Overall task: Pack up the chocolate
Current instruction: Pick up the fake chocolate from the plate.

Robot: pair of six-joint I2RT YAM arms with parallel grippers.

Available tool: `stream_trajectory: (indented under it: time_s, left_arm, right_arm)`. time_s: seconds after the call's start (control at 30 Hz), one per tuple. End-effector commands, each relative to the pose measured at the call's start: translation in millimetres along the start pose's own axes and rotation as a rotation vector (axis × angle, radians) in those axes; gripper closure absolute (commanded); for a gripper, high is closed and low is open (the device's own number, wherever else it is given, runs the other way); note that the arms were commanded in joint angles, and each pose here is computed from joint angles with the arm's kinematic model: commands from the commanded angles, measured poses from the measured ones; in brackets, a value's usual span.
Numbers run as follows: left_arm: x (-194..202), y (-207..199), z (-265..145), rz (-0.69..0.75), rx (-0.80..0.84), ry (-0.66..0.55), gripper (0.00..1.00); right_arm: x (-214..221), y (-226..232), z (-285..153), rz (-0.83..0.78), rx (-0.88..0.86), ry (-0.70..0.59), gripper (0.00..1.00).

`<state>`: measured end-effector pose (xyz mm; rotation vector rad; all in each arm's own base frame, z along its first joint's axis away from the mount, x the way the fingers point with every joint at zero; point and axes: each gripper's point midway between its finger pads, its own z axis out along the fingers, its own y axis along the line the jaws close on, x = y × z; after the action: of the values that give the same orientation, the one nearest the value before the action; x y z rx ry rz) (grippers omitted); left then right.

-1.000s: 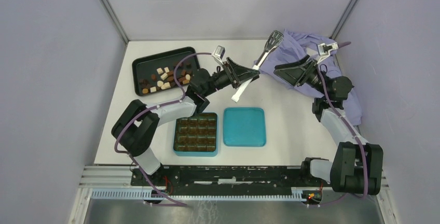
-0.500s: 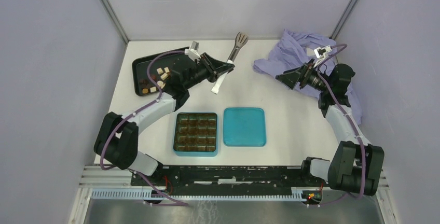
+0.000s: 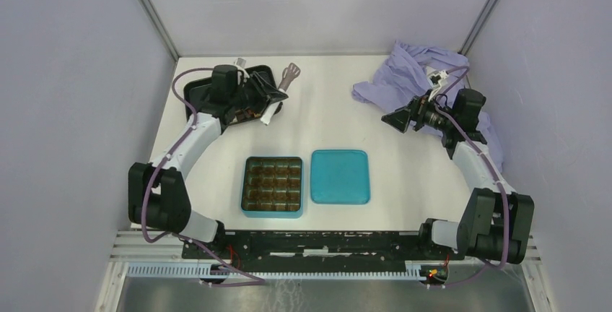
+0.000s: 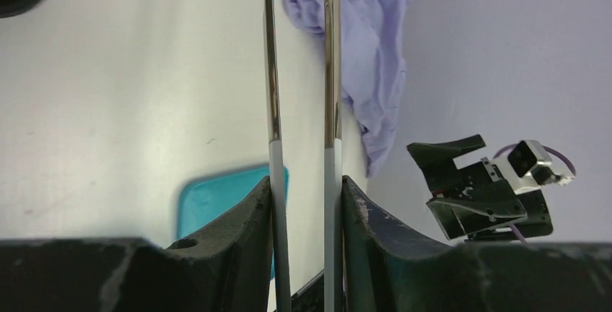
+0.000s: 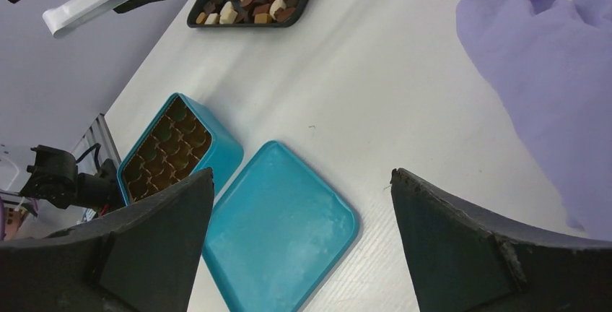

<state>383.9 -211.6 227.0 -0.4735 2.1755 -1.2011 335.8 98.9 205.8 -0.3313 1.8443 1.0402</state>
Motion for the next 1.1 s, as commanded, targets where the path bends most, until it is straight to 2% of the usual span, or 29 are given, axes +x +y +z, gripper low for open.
stream_trajectory:
  time_s: [0.0,0.27,0.73,1.07]
  left_arm:
    - [-14.6,10.2,-25.0,0.072,-0.054,0.015,0.59]
    - [-44.6,52.9,-47.7,0.030,-0.203,0.023,0.59]
    - [-94.1,106.8,-78.1,0.042,-0.465,0.019,0.60]
    - [-109.5,118.1,-89.2,0.094,-0.595,0.019,0.61]
  right_arm:
    - [0.4,-5.4,2.9,-0.054,0.005,0.028,0.02]
    - [17.8,-2.1,15.6,-0.100,-0.001,0.129,0.02]
    - [30.5,8.7,35.9,-0.149,-0.043,0.213,0.02]
    - [36.4,6.0,36.9,-0.146,-0.039,0.228,0.02]
